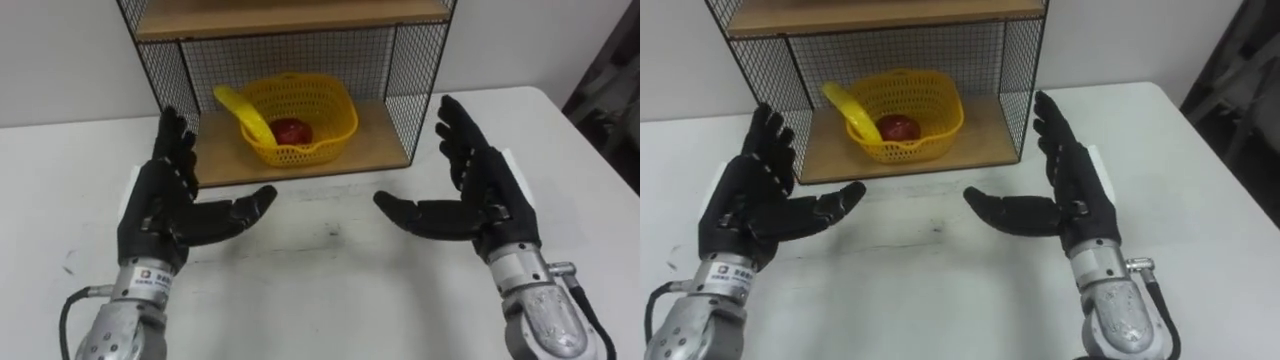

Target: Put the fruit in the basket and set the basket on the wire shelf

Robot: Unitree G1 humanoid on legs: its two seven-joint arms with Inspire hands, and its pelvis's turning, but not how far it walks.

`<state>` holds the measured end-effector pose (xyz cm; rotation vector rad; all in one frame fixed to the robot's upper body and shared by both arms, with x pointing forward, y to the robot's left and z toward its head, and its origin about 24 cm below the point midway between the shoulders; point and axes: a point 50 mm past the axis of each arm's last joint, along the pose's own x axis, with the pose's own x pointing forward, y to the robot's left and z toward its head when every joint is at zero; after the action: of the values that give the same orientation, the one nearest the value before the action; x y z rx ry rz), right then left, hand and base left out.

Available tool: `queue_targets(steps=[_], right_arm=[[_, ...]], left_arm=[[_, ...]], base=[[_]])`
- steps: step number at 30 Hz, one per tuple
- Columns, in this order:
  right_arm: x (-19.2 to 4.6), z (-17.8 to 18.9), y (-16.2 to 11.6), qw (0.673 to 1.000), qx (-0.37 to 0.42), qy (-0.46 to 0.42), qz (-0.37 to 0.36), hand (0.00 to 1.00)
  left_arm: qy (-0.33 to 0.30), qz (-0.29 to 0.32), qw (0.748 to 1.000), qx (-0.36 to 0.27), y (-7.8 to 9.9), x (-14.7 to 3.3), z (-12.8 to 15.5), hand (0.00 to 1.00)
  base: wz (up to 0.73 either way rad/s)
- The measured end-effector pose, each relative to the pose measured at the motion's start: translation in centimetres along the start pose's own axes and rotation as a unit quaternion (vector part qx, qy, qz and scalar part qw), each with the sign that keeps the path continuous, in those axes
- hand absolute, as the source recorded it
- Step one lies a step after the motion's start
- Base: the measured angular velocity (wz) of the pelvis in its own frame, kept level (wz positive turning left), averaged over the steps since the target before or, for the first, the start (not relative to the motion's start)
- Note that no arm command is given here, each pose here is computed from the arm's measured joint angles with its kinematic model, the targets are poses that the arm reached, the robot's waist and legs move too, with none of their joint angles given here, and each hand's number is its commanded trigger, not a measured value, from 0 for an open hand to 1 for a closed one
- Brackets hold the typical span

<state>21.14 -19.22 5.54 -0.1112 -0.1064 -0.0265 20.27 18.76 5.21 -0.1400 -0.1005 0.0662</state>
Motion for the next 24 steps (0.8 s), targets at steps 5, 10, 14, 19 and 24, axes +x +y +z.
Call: queue_targets(steps=[5,10,14,19,24], right_arm=[[-1.2,2.3,-4.5,0.989,-0.036,-0.064,-0.131,0.00],[-3.4,4.8,-10.2,0.941,-0.089,-0.127,-0.301,0.00],[-6.2,6.8,-14.9,0.869,-0.113,-0.162,-0.454,0.00],[-10.7,6.5,-19.1,0.767,-0.061,-0.158,-0.619,0.00],[-16.8,2.9,-21.8,0.661,-0.045,-0.047,-0.748,0.00]], left_arm=[[-0.097,0.109,0.987,0.059,3.2,-0.3,3.8,0.00],[-0.219,0.283,0.928,0.103,8.4,-2.5,8.7,0.00],[-0.290,0.443,0.837,0.134,12.7,-6.6,12.0,0.00],[-0.308,0.596,0.737,0.083,16.6,-11.4,13.0,0.00],[-0.227,0.735,0.635,0.075,21.0,-16.3,10.5,0.00]], base=[[0.02],[0.05],[0.00],[0.06],[0.06]])
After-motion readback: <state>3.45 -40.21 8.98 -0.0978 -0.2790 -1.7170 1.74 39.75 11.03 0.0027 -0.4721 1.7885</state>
